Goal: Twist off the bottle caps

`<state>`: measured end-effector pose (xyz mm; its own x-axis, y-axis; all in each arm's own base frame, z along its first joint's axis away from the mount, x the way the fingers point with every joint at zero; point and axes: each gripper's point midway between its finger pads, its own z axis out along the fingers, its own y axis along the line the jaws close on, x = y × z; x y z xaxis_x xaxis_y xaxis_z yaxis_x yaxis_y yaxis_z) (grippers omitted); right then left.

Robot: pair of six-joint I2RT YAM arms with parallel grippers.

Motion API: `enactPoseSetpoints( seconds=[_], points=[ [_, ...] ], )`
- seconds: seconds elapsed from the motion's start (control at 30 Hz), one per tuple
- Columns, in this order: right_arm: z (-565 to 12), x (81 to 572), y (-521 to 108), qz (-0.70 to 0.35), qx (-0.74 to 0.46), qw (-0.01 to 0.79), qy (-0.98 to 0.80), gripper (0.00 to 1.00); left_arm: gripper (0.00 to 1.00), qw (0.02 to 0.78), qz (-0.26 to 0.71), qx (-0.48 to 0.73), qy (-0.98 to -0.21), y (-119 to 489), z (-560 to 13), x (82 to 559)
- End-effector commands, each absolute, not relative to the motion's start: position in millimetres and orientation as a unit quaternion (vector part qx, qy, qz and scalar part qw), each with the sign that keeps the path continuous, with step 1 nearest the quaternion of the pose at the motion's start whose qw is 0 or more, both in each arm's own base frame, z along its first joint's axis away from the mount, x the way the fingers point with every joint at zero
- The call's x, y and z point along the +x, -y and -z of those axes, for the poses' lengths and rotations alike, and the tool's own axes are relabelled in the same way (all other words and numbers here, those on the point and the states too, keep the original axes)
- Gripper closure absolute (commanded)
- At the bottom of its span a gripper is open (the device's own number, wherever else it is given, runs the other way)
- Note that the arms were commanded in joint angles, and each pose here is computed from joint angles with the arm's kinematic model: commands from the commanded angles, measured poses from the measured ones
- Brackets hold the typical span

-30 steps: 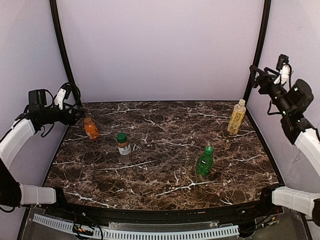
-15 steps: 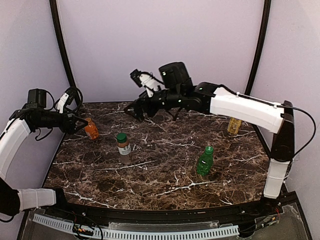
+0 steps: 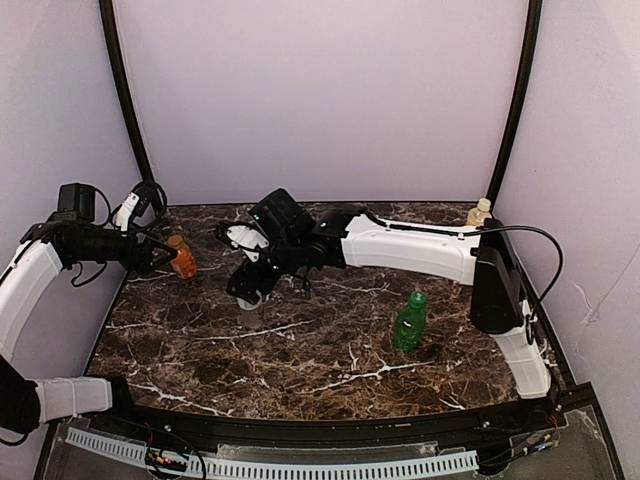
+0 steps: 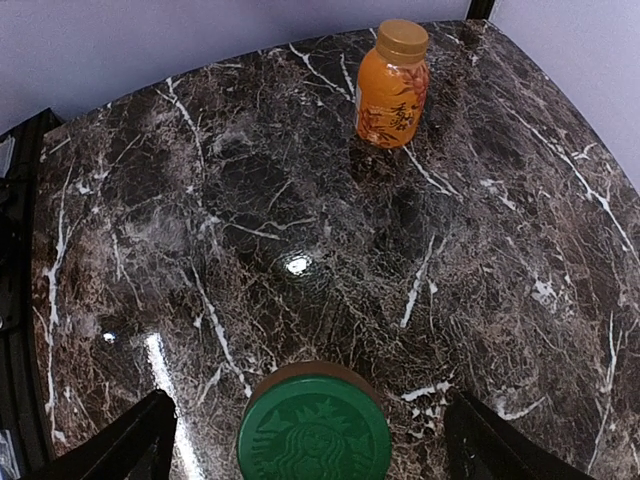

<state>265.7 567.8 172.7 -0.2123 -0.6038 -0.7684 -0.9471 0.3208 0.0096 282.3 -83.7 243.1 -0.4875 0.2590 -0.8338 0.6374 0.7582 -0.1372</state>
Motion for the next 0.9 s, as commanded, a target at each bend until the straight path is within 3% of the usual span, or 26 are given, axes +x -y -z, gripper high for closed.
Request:
enactPoseSetpoints(
  seconds=[0.0, 0.17, 0.33, 0.5, 0.63, 0.87],
  points=[
    [-191, 275, -569, -0.248, -0.513, 0.373, -0.732, 0.13, 0.11, 0.413, 0.245, 0.266, -0.836, 91, -238, 271],
    [-185, 268, -572, -0.266, -0.524, 0.361, -0.725, 0.33, 0.12, 0.414, 0.249, 0.266, -0.834, 92, -239, 272],
    [-182, 267, -573, -0.265, -0.526, 0.358, -0.724, 0.41, 0.13, 0.413, 0.249, 0.269, -0.833, 92, -240, 272],
    [-183, 266, -572, -0.267, -0.529, 0.354, -0.723, 0.65, 0.14, 0.412, 0.253, 0.271, -0.832, 93, -240, 270],
    [-201, 266, -569, -0.283, -0.521, 0.357, -0.722, 0.99, 0.15, 0.408, 0.247, 0.272, -0.836, 92, -239, 268],
    [-289, 278, -550, -0.393, -0.435, 0.371, -0.72, 1.0, 0.15, 0.397, 0.203, 0.329, -0.832, 94, -249, 254]
  ],
)
